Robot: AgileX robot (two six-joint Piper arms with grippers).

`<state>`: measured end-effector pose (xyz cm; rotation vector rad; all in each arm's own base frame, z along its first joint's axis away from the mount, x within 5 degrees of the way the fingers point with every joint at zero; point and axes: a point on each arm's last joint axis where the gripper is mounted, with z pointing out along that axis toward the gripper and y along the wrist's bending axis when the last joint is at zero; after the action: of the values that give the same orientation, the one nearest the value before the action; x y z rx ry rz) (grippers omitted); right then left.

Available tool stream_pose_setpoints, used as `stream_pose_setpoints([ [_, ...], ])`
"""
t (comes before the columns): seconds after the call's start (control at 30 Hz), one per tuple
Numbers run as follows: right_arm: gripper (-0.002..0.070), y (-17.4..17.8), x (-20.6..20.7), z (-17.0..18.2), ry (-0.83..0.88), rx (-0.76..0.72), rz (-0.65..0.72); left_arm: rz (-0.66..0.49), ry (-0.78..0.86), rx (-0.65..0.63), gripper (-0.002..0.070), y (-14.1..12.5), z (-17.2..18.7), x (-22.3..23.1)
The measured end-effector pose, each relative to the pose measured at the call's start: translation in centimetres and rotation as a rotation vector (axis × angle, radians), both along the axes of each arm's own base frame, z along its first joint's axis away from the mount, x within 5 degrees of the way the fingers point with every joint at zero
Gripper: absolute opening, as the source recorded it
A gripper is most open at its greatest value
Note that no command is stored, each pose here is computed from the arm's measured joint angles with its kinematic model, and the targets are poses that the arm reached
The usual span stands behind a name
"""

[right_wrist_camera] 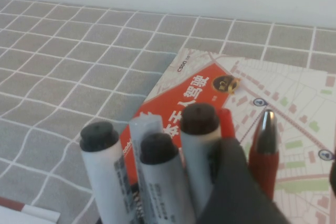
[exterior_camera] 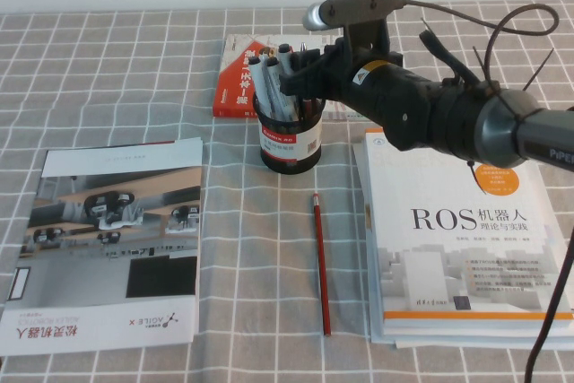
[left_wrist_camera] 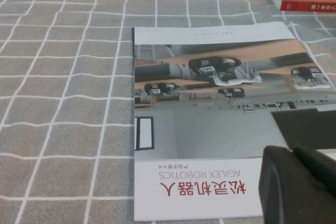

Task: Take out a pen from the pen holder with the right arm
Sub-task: 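Take a marker out of the pen holder and lay it on the table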

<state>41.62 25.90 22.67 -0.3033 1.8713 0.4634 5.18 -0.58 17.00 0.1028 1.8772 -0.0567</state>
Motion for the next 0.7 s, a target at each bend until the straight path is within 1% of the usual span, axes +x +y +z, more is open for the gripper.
stream_pose_setpoints([
  [0.33, 0.0324, 0.42, 0.51, -0.3, -0.003, 0.002, 0.002, 0.0, 0.0, 0.0, -0.0003, 0.0, 0.0, 0.0],
  [0.57, 0.0234, 0.42, 0.5, -0.32, -0.001, 0.001, 0.003, 0.0, 0.0, 0.0, -0.0003, 0.0, 0.0, 0.0],
  [0.7, 0.0216, 0.42, 0.5, -0.32, -0.001, 0.001, 0.003, 0.0, 0.0, 0.0, -0.0003, 0.0, 0.0, 0.0],
])
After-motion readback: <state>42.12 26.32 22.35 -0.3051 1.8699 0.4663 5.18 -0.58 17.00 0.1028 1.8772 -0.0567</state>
